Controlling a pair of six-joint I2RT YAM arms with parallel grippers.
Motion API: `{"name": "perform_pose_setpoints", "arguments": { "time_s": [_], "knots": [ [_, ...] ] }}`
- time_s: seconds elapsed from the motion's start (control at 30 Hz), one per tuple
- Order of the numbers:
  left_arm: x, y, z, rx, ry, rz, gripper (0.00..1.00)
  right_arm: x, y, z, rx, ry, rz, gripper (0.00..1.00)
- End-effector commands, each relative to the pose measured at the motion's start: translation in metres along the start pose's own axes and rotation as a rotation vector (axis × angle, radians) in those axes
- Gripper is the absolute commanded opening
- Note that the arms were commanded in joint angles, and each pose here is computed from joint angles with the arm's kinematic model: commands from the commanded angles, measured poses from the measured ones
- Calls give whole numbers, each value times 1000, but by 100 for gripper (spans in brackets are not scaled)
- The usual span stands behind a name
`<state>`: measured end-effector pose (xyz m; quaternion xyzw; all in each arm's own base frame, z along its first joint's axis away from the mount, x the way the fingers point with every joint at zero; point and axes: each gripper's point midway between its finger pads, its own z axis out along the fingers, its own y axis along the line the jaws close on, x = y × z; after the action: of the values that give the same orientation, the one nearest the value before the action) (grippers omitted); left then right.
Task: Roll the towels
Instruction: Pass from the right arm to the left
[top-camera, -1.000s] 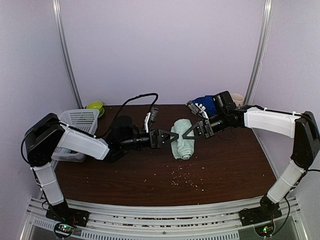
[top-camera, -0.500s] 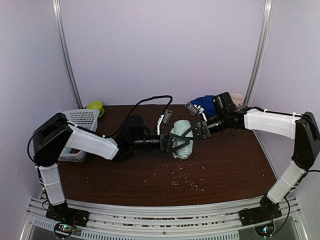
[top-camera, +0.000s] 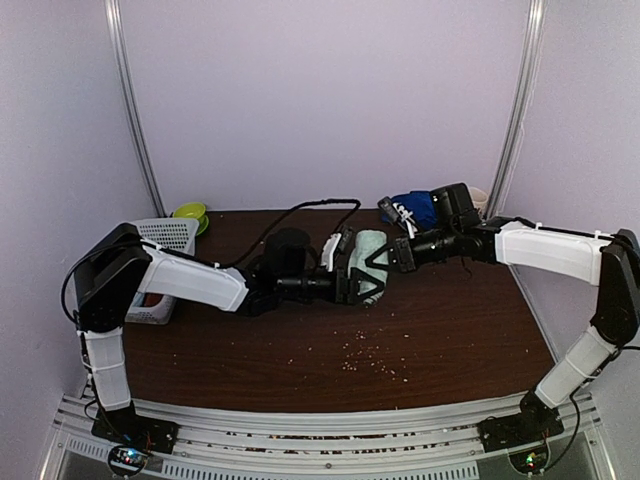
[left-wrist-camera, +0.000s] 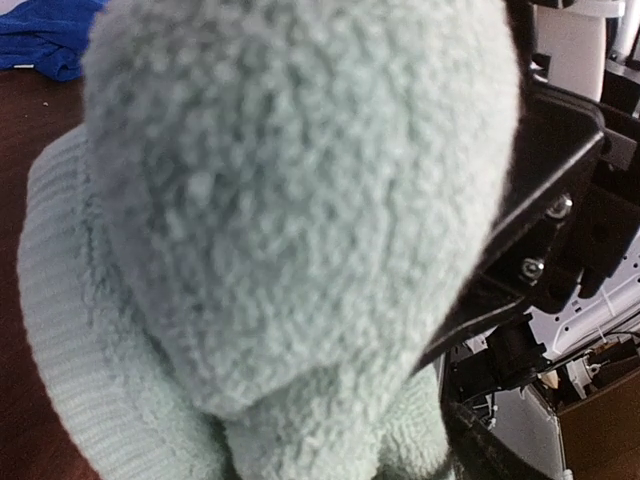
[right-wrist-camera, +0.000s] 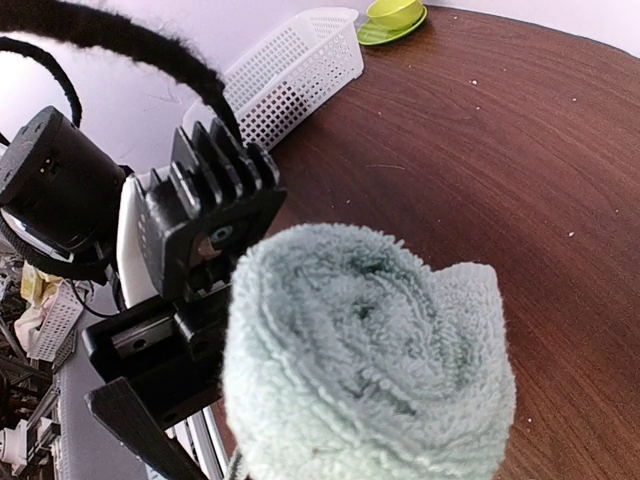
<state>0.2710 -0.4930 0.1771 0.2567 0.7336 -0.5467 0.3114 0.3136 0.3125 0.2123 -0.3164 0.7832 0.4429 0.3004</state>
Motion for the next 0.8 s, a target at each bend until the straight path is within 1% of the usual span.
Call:
{"name": "perform_pose_setpoints", "arguments": {
  "time_s": [0.0,0.2,0.27,0.3,0.37,0.43,0.47,0.5,0.53,0.67,0.77],
  "knots": [
    [-2,-6,9,6,10,43,76,1,-4,9,38,-6,-15,0],
    [-5,-1,9,-34,12,64,75,6,-7,13,61,15,-27,0],
    [-6,0,7,-54,14,83,76,8,0,15,18,28,-32,0],
    [-6,0,6,-56,13,92,77,8,6,15,-17,34,-30,0],
    [-8,-4,3,-35,8,122,84,8,17,15,-83,43,-27,0],
    [-8,-9,-4,20,7,140,96,8,25,13,-126,47,-30,0],
    [-5,-11,-9,63,3,145,98,8,30,12,-147,48,-33,0],
    [-10,-16,-16,114,-27,152,98,9,34,11,-171,51,-33,0],
    [-9,-21,-21,166,-31,147,98,9,39,10,-202,55,-33,0],
    [-8,-28,-24,246,-18,161,98,10,57,5,-299,65,-40,0],
    [-8,-41,-25,330,-17,168,98,11,65,2,-333,70,-51,0]
  ]
}}
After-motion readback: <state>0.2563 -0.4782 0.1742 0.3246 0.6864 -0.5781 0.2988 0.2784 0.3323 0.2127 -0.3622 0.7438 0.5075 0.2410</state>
